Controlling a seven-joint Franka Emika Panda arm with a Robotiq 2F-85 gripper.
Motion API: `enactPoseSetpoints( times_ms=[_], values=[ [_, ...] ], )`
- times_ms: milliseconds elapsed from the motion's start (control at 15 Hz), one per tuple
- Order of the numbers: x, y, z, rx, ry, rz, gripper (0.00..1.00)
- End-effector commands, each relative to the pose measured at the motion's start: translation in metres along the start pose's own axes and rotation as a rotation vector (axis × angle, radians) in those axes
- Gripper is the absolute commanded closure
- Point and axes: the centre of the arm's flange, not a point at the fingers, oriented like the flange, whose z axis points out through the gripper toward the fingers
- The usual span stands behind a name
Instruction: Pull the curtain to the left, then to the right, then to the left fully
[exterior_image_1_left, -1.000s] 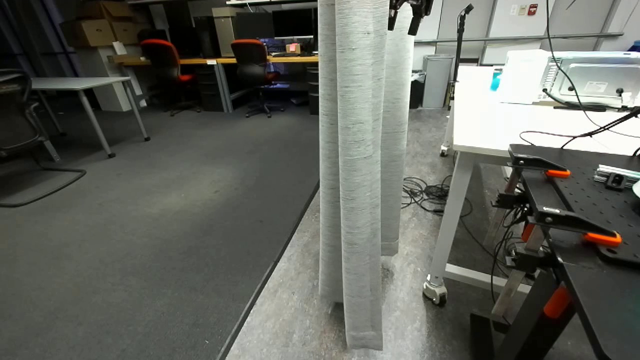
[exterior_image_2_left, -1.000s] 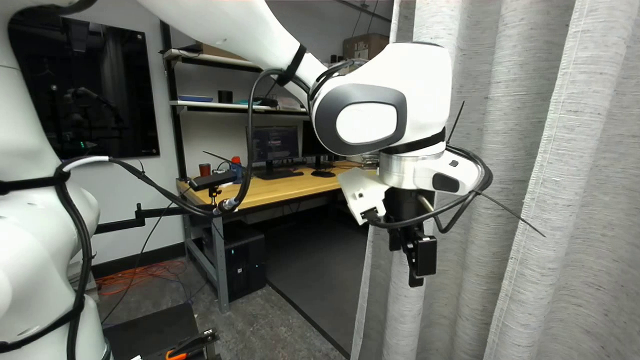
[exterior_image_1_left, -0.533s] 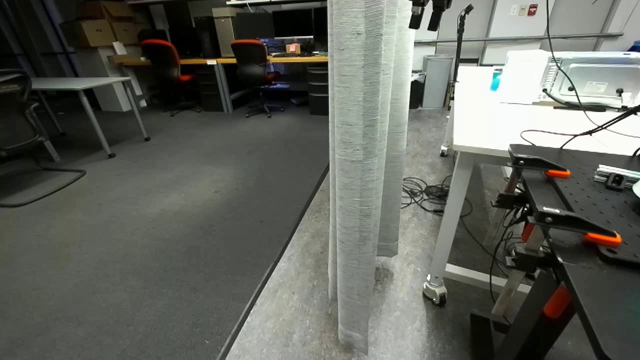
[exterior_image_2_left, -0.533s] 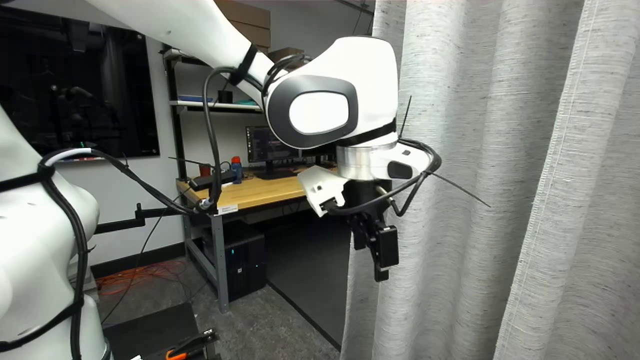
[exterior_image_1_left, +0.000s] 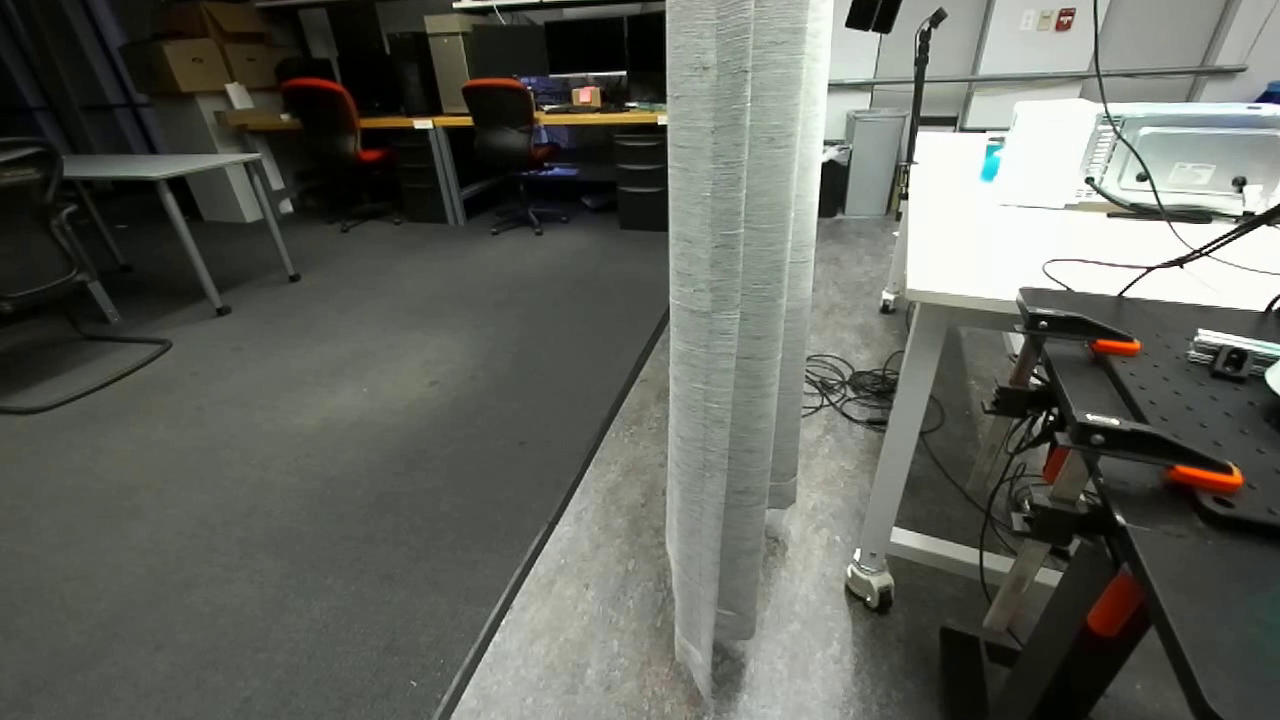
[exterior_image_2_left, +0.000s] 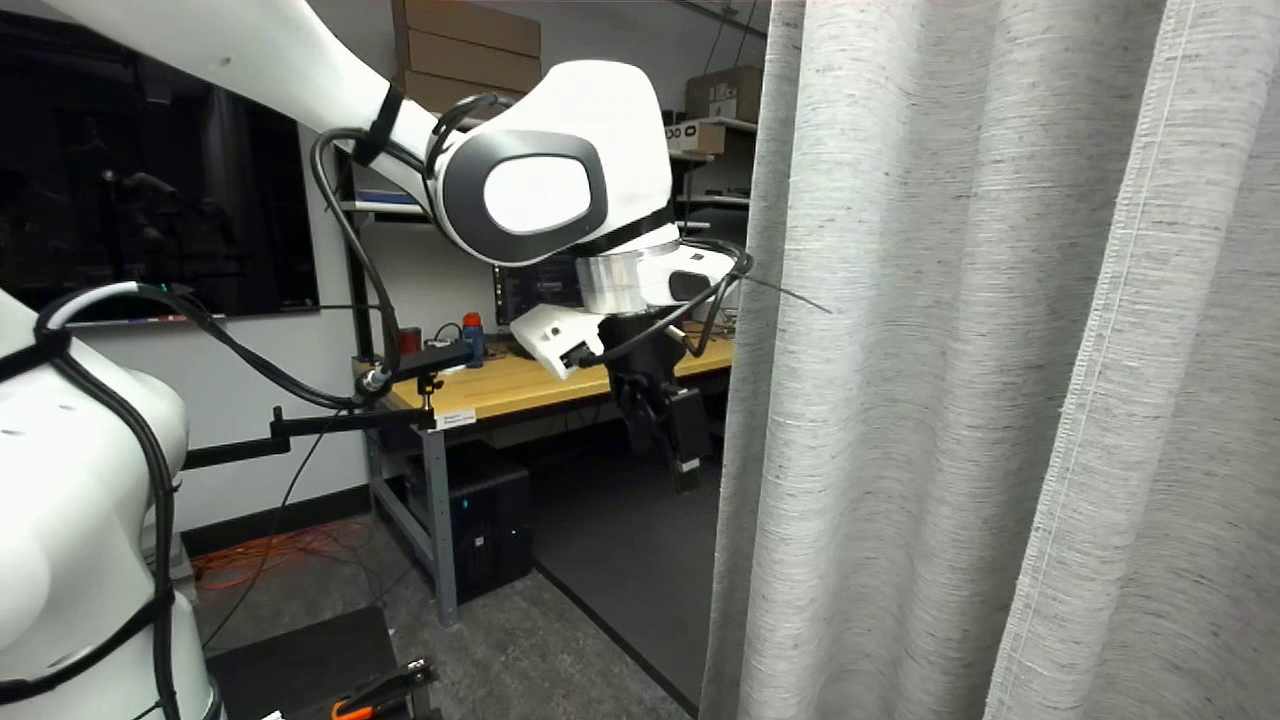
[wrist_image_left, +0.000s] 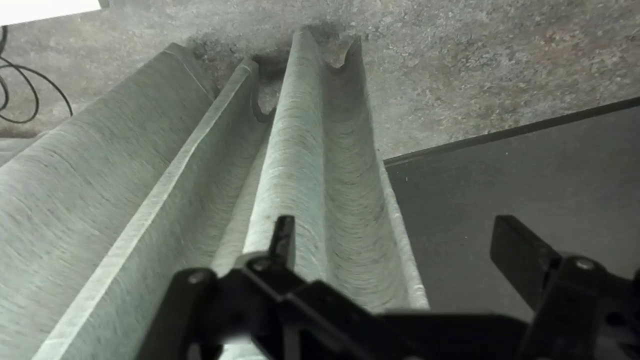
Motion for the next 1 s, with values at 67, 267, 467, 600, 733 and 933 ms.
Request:
enactPoseSetpoints(
  times_ms=[67,267,467,600,733,933],
  values=[
    [-0.007,-0.011,-0.034,-0.028,0.1,-0.006,0.0],
    [-0.003,0.008,-0.045,-0.034,0.131,0.048,0.0],
    [0.003,0.03,-0.055,-0.046,0.178,0.102,0.0],
    [0.01,0.041,-0.065,-0.059,0.25,0.114,0.0],
    [0.017,0.042,-0.075,-0.065,0.322,0.121,0.0],
    [0.027,0.034,-0.088,-0.071,0.416,0.106,0.0]
  ],
)
